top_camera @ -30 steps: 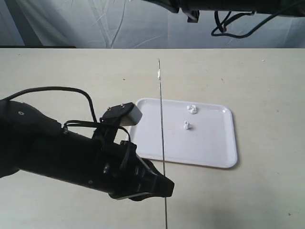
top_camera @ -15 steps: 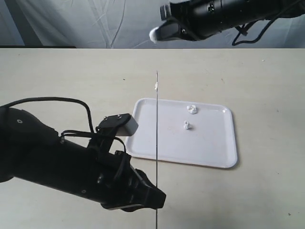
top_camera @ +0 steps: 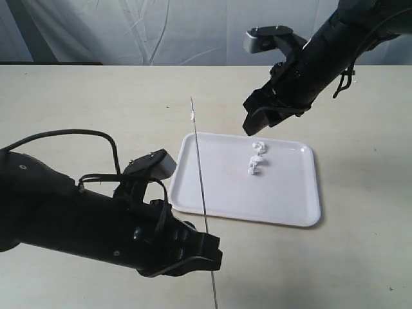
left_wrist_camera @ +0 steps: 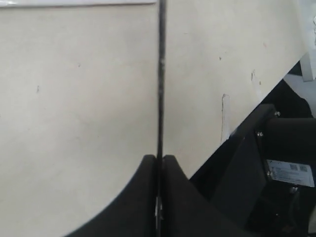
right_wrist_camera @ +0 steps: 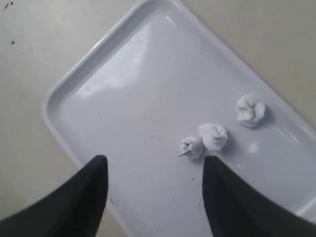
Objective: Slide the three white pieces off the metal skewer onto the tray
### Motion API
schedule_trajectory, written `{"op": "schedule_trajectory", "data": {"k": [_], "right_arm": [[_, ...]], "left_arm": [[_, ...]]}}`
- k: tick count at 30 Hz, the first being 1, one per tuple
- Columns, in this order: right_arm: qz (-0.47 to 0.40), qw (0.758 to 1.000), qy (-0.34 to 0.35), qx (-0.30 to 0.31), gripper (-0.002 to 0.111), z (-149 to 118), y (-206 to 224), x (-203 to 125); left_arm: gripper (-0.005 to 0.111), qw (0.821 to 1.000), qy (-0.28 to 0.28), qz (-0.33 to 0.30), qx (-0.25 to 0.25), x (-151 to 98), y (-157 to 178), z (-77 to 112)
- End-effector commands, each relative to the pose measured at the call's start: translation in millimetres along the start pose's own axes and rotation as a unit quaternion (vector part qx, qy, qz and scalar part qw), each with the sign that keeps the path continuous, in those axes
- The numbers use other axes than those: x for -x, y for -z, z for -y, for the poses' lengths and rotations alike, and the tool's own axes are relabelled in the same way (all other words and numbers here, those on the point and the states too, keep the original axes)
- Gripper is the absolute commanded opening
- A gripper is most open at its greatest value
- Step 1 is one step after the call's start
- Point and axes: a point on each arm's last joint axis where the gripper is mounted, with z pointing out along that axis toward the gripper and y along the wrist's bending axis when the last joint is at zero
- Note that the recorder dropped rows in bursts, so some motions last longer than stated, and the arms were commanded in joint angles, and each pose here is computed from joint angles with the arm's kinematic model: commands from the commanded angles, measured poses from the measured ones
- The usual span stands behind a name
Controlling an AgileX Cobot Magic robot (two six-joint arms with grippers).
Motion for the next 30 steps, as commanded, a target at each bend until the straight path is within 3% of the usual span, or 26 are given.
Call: {"op": "schedule_trajectory", "data": {"k": [1, 3, 6, 9, 15, 18, 22, 30], "right_arm": [[0.010, 0.999, -0.028, 0.025, 0.051, 1, -8, 2], [0.023, 0.999, -0.028, 0.017, 0.043, 3, -8, 4], [0.014, 1.000, -0.022, 0.012, 0.041, 3, -7, 2], [0.003, 0.999, -0.025, 0.021, 0.041, 0, -4, 0], [-0.031, 0.999, -0.031, 0.016, 0.041, 1, -4, -6], [-0.050, 0.998, -0.036, 0.029, 0.041, -2, -4, -9], [-0.065, 0.997, -0.037, 0.024, 0.041, -2, -2, -12], [-0.077, 0.996, -0.033, -0.032, 0.041, 7, 0, -15]], "left_arm": [[0.000, 0.999, 0.012, 0.027, 0.016, 7, 0, -1.0], [0.000, 0.998, 0.016, 0.052, 0.033, 16, 3, -5.5], [0.000, 0.995, 0.045, 0.080, 0.035, 42, 11, -19.6], [0.000, 0.993, 0.113, 0.033, -0.029, 65, 3, -40.9], [0.000, 0.989, 0.147, -0.003, -0.031, 98, -36, -78.6], [0.000, 0.985, 0.160, -0.024, -0.060, 111, -52, -84.0], [0.000, 0.981, 0.183, -0.019, -0.063, 126, -61, -87.3], [0.000, 0.981, 0.190, 0.003, -0.028, 131, -63, -93.9]]}}
